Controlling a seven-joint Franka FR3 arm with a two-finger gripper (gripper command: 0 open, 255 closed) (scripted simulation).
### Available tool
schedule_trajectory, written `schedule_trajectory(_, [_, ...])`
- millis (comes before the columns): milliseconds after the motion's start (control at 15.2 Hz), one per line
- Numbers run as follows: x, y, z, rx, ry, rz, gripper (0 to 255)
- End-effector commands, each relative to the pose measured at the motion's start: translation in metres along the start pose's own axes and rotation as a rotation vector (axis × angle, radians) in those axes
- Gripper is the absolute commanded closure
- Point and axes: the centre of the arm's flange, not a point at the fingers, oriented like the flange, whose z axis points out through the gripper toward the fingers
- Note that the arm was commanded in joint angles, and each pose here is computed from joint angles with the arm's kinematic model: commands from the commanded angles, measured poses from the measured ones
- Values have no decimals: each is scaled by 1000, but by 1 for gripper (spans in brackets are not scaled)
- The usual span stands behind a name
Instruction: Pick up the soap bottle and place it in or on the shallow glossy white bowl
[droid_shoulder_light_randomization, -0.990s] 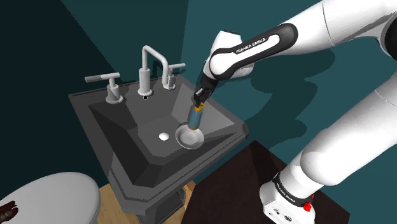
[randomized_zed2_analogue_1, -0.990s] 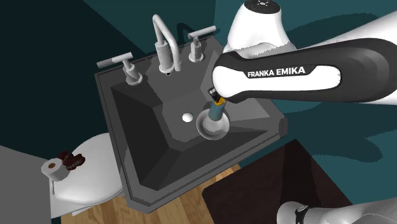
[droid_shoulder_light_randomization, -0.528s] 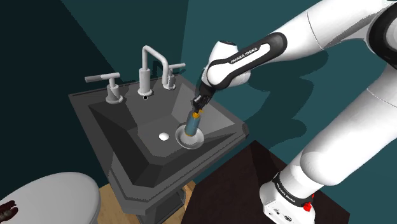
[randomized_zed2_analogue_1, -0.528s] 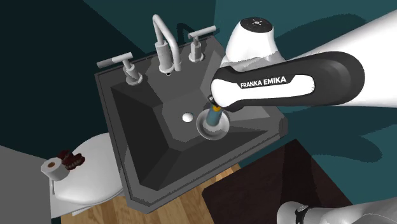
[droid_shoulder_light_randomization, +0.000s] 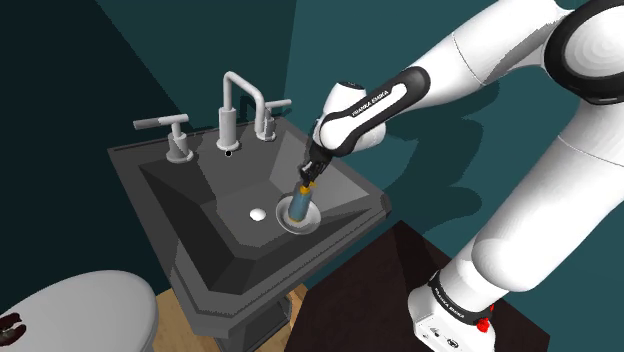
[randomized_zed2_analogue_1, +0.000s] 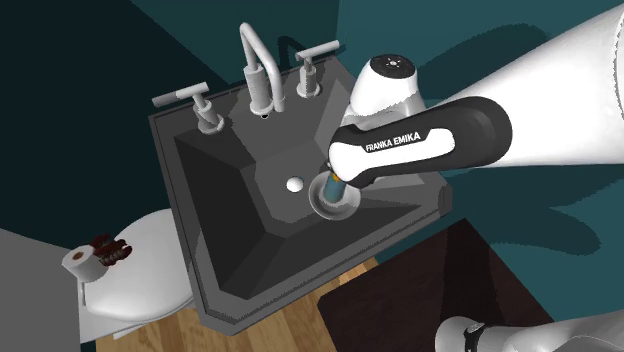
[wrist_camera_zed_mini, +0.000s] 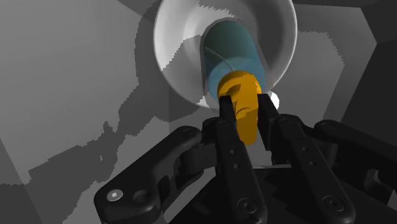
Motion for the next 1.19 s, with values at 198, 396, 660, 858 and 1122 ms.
schedule_trajectory(198, [-3,0,5,0,1,0,255])
schedule_trajectory(396, [-3,0,5,0,1,0,255])
schedule_trajectory(660, [-3,0,5,0,1,0,0])
schedule_trajectory(858, [-3,0,5,0,1,0,0])
schedule_trajectory(1122, [-3,0,-45,0,1,0,0])
